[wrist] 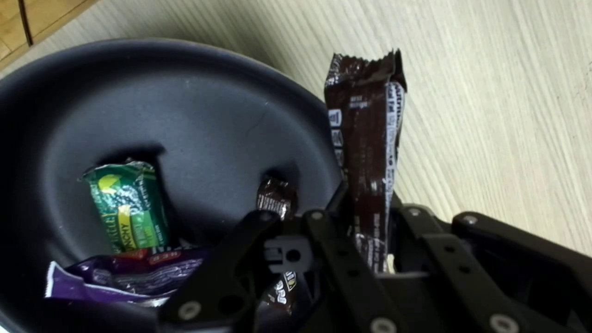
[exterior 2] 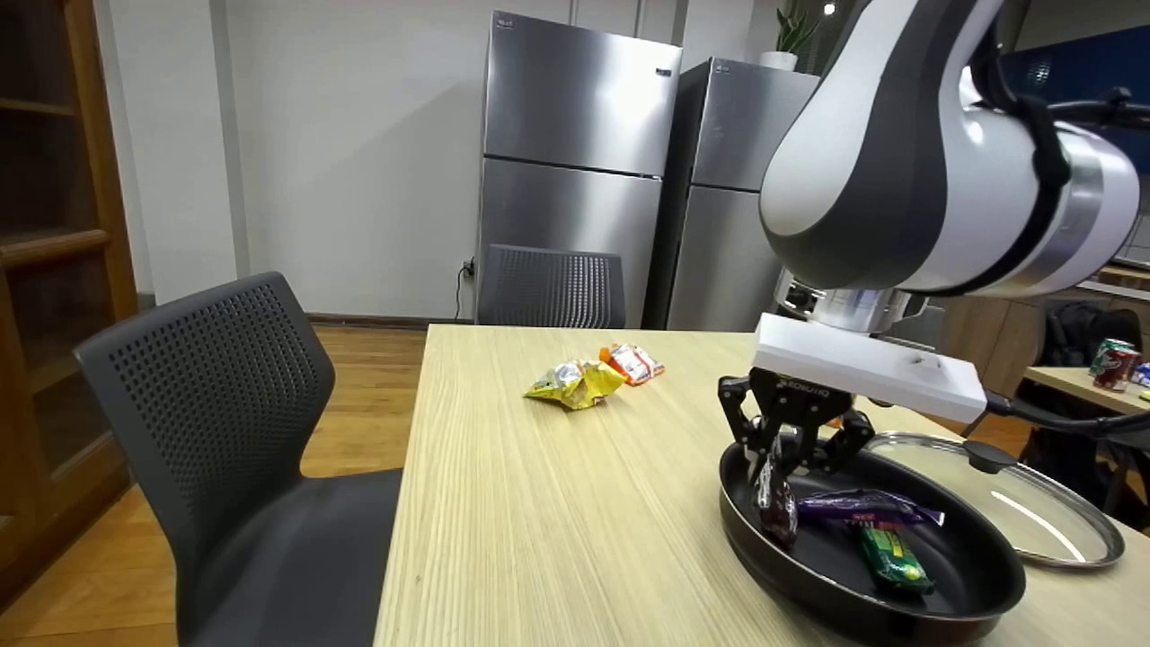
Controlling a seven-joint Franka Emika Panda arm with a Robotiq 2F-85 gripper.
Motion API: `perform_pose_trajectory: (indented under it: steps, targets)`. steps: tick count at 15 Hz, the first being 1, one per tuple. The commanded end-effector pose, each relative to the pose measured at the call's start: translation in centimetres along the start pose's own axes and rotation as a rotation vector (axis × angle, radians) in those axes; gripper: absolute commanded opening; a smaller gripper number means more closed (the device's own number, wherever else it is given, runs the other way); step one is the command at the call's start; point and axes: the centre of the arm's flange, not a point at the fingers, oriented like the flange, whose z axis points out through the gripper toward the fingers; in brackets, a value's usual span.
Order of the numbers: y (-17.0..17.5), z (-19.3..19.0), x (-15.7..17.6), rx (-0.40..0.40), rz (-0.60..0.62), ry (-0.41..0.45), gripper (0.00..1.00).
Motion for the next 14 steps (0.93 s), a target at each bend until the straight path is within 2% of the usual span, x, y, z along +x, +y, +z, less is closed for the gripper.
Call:
perform_pose_trajectory:
  steps: [1,8,14]
  targets:
    - [2.2,-1.5,1.2,0.002,-0.001,0.011,0.04]
    - [6.4,-1.1,3.6,-0.015,0.060,-0.002,0.04]
    - [7.6,0.0,4.9,-0.010,0.046,-0.028,0.04]
